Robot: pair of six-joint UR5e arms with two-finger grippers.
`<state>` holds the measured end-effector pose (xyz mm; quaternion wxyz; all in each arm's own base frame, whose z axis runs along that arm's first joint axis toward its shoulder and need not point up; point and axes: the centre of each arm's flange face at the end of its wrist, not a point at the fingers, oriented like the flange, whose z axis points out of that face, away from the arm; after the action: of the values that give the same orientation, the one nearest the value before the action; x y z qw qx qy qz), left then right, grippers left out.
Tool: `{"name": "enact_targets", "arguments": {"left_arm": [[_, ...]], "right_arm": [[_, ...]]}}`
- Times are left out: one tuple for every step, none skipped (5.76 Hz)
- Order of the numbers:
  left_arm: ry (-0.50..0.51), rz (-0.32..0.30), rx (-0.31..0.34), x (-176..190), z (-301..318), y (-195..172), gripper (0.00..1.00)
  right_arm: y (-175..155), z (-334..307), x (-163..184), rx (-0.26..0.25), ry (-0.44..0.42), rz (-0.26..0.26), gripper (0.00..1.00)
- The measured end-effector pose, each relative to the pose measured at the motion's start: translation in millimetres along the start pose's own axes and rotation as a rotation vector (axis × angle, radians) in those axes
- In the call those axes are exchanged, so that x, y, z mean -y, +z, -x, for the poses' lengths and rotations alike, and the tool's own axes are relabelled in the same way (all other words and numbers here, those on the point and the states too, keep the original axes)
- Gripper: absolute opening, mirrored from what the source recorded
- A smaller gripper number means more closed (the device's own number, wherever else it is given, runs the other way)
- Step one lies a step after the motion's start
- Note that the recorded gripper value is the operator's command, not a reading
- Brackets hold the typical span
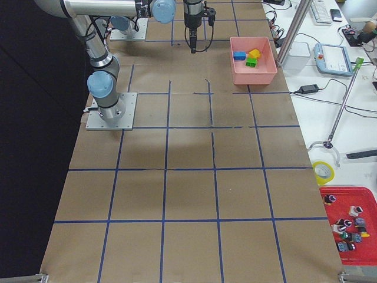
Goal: Put all blocks into box
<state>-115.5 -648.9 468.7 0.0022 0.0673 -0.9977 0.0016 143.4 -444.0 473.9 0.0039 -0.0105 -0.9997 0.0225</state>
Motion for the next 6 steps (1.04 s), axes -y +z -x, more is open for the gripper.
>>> {"name": "enact_targets", "arguments": {"left_arm": [[0.075, 0.009, 0.009, -35.2, 8.0, -5.3, 1.0], [0.117, 0.006, 0.008, -65.4, 9.1, -15.3, 0.99], [0.177, -0.008, 0.0, -88.6, 9.0, -28.9, 0.99], [0.237, -0.031, -0.015, -105.7, 8.8, -43.1, 0.99], [0.264, -0.048, -0.03, -115.7, 8.4, -52.5, 0.99], [0.278, -0.057, -0.036, -121.0, 8.5, -57.4, 1.0]], "right_arm": [[-0.6, 0.0, -0.2, 0.0, 0.001, -0.001, 1.0], [-1.0, -0.1, -0.4, 0.0, 0.0, -0.001, 1.0], [-0.6, -0.1, -0.2, -0.001, -0.001, -0.001, 1.0], [1.2, 0.0, 0.1, 0.0, -0.001, 0.002, 1.0], [3.0, 0.0, 0.0, 0.0, -0.001, 0.006, 1.0], [4.0, 0.0, 0.0, -0.001, -0.002, 0.008, 1.0]]}}
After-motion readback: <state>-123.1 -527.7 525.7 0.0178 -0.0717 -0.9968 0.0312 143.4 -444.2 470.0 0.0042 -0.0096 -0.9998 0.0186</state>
